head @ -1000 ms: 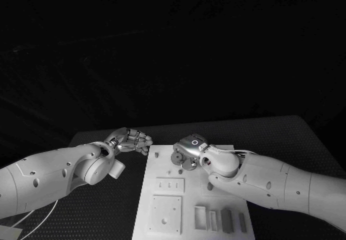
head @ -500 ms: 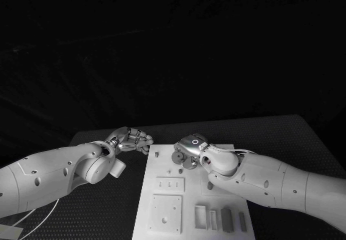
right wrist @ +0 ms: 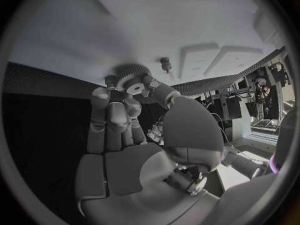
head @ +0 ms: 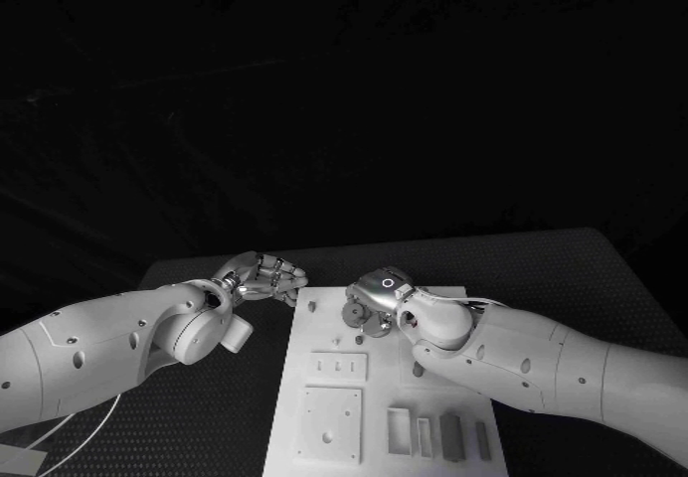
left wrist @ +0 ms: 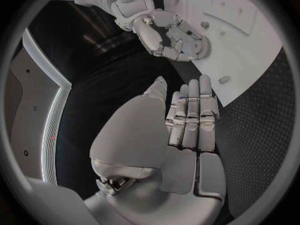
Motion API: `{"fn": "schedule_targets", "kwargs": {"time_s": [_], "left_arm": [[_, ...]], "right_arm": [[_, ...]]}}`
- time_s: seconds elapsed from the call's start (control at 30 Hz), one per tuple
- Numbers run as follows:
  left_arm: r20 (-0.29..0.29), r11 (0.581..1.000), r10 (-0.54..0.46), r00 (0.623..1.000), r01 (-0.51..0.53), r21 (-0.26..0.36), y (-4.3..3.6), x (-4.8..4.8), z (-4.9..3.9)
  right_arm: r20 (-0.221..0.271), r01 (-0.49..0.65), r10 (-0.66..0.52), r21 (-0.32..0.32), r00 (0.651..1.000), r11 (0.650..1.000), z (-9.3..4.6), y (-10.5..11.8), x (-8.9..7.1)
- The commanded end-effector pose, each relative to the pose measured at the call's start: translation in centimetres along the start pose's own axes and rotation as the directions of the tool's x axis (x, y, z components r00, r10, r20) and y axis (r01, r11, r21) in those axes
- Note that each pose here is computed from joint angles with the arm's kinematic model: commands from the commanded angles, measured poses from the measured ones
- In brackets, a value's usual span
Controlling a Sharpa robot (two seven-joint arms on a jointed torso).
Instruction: Assemble the parts on the task board
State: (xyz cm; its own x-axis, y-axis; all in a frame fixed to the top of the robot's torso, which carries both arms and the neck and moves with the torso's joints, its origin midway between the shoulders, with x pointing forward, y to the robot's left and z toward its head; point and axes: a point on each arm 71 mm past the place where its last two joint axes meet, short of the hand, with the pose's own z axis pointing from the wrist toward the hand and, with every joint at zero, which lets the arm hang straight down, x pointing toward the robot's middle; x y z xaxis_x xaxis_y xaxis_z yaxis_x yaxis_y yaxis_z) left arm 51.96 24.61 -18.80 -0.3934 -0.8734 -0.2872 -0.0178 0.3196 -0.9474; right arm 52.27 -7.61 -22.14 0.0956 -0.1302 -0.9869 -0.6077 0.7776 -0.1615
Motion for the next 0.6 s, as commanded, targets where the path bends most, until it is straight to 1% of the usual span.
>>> {"fn": "schedule_targets", "kwargs": {"time_s": [0.03,0.6], "left_arm": [[-0.012,1.000,-0.004,1.000,0.004,0.009,-0.13,0.14,0.03],[-0.008,1.000,-0.003,1.000,0.003,0.007,-0.08,-0.02,-0.06]], "right_arm": [[0.003,-0.009,0.009,-0.001,1.000,1.000,0.10,0.04,-0.02],[-0.018,-0.043,0.044,0.019,0.999,0.999,0.01,-0.58,0.28]]}}
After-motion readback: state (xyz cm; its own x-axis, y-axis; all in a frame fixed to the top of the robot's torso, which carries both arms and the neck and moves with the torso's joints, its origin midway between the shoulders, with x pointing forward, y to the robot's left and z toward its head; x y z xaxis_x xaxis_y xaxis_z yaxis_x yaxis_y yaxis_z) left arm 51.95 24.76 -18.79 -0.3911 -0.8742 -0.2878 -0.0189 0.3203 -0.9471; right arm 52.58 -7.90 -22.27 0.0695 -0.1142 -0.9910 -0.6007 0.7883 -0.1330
